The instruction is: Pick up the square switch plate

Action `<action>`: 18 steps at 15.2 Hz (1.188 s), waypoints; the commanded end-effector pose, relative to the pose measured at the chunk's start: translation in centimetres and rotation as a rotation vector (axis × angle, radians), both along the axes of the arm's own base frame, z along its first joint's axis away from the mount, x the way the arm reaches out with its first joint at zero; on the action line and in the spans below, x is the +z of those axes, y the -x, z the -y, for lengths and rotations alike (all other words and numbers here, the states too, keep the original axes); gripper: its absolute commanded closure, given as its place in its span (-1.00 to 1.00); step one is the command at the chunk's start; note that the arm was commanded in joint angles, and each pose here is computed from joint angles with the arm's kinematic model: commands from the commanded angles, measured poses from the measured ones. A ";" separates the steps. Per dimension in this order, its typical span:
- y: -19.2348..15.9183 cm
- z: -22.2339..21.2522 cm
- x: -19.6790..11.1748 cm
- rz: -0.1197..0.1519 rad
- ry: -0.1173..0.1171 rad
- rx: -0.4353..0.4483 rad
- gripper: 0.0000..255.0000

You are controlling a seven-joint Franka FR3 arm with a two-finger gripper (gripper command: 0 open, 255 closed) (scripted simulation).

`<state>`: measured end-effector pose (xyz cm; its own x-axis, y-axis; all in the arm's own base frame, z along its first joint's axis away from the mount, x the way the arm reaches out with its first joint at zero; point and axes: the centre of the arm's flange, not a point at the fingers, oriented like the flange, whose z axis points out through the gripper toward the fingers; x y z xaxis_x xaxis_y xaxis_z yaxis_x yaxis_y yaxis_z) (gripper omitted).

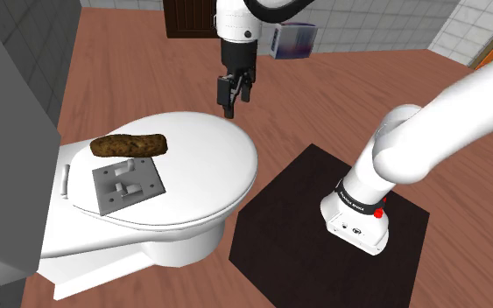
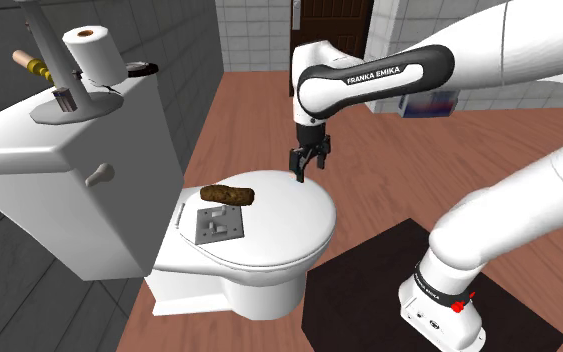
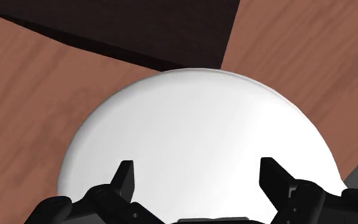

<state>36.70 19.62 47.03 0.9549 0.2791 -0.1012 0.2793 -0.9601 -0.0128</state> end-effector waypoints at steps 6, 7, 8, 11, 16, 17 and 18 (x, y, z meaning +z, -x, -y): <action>-2.6 -8.2 -3.7 0.035 0.007 0.053 -1.00; -2.9 -9.3 -4.2 0.039 0.009 0.061 -1.00; -3.3 -10.5 -4.7 0.044 0.010 0.069 -1.00; -4.2 -14.1 -6.1 0.059 0.014 0.091 -1.00; -5.7 -20.1 -8.5 0.083 0.020 0.130 -1.00; -6.0 -21.3 -8.9 0.088 0.021 0.137 -1.00; -6.2 -22.5 -9.4 0.093 0.022 0.145 -1.00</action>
